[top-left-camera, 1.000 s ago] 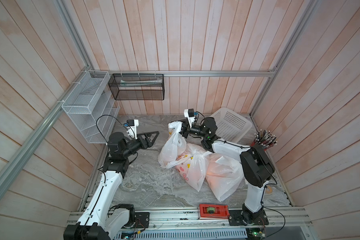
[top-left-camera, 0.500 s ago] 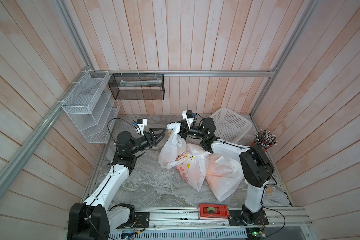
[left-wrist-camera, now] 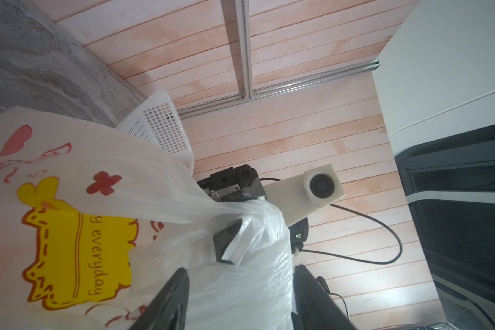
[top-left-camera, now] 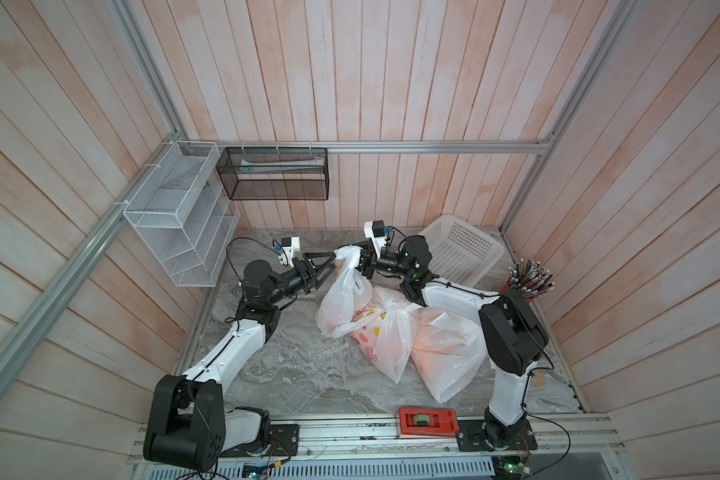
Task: Place the oranges into plastic bags & tie knots
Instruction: Tie the plastic bag at the center of the board.
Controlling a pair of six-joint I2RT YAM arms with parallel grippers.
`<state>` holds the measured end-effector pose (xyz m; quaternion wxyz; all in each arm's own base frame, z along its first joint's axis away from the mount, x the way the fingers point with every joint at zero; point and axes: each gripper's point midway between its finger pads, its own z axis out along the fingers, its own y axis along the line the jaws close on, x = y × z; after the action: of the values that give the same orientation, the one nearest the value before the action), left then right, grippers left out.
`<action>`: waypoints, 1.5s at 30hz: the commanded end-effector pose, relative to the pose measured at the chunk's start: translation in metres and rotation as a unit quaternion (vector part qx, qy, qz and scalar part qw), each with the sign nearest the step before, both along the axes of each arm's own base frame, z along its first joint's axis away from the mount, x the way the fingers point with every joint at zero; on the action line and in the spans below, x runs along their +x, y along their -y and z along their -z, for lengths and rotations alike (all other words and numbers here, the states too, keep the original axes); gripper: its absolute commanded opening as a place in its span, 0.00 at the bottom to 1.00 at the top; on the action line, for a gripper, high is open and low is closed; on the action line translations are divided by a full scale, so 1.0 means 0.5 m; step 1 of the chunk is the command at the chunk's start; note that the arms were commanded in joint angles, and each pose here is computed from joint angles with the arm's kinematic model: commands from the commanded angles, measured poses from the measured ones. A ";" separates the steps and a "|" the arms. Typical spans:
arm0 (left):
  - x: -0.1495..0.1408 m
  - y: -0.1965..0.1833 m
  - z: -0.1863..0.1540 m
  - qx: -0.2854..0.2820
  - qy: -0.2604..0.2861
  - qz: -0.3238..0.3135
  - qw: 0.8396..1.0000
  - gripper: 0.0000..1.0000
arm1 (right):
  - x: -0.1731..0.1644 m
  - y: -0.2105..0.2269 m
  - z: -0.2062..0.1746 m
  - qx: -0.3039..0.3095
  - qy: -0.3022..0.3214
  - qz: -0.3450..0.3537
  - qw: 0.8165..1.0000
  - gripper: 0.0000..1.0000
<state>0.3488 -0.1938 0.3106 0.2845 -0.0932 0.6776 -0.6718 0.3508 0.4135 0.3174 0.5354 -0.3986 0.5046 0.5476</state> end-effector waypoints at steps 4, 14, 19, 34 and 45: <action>0.011 0.012 -0.050 -0.020 0.042 0.004 0.999 0.54 | -0.025 -0.002 -0.038 0.015 0.021 -0.019 0.999 0.18; 0.024 0.011 -0.065 -0.021 0.055 -0.004 0.998 0.37 | -0.030 -0.004 -0.029 0.008 0.019 -0.020 1.000 0.18; 0.025 0.011 -0.066 -0.018 0.057 -0.004 0.998 0.23 | -0.026 -0.004 -0.027 0.005 0.020 -0.017 1.000 0.18; 0.030 0.005 -0.055 0.008 0.060 -0.024 0.998 0.00 | -0.006 0.027 -0.007 -0.020 0.017 0.025 0.999 0.32; 0.039 0.002 -0.058 0.019 0.065 -0.036 0.997 0.00 | -0.002 0.154 -0.006 -0.081 -0.011 0.130 0.988 0.92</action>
<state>0.3691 -0.1954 0.3215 0.3280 -0.0849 0.6749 -0.6555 0.3534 0.3488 0.3085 0.5533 -0.3720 0.5822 0.4653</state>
